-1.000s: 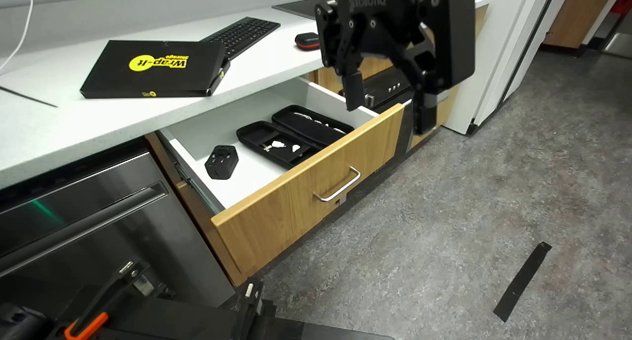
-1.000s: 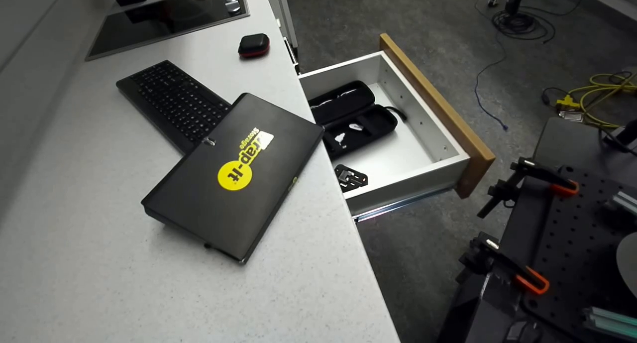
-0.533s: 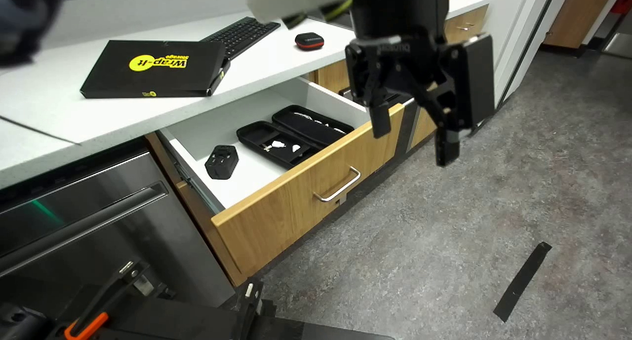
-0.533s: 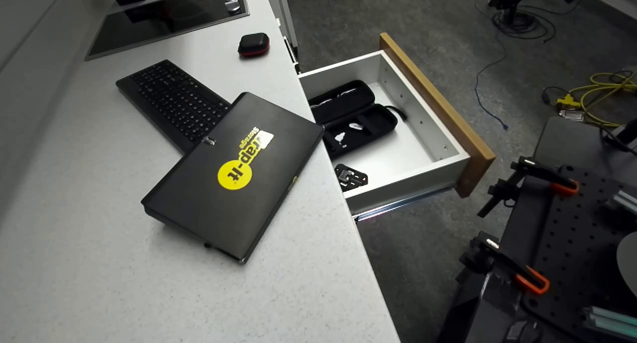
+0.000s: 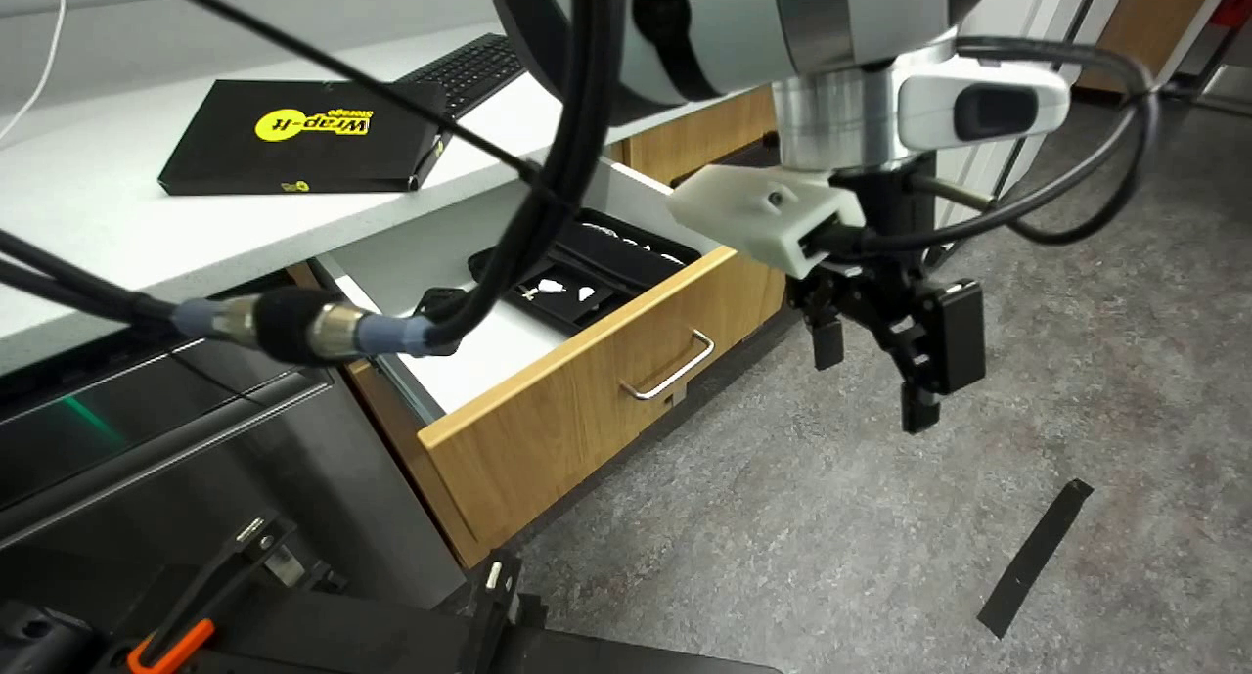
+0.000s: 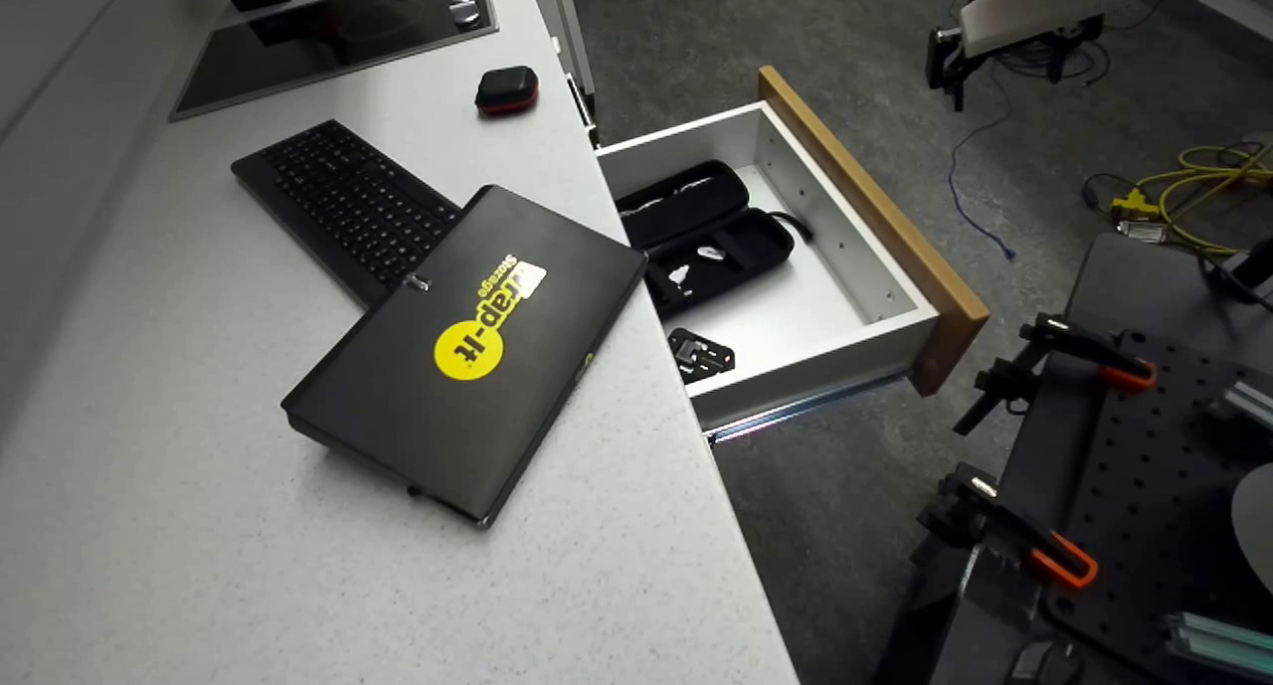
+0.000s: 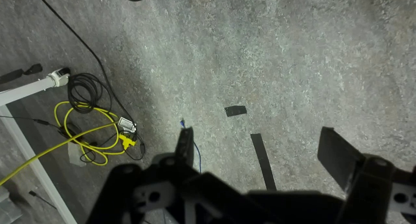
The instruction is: Close the drawer
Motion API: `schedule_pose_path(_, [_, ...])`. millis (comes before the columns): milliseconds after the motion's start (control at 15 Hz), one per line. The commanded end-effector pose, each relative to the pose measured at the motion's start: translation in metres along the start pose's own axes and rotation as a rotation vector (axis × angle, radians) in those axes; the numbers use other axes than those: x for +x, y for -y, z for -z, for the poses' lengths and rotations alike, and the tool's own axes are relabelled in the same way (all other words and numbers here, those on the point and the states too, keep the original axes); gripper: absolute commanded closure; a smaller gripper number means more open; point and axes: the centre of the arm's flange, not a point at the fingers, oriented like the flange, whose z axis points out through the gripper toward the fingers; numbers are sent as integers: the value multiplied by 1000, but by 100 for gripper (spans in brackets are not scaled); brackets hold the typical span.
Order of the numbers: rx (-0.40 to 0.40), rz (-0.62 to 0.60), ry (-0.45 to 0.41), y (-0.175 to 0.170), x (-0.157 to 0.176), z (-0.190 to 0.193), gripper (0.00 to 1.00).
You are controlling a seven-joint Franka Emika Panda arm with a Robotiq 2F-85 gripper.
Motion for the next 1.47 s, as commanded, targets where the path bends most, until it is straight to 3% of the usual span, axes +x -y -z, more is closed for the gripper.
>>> schedule_pose_path(0, [16, -20, 53, 51, 35, -37, 0])
schedule_pose_path(67, [12, -15, 81, 60, 35, -42, 0])
schedule_pose_path(133, [12, -21, 52, 37, 12, -28, 0])
schedule_pose_path(533, [-5, -23, 53, 40, 14, -33, 0])
schedule_pose_path(800, [-27, 22, 41, 74, 17, -59, 0])
schedule_pose_path(1133, [57, 123, -24, 123, 0, -74, 0])
schedule_pose_path(1400, [171, 263, -56, 158, -29, -63, 0])
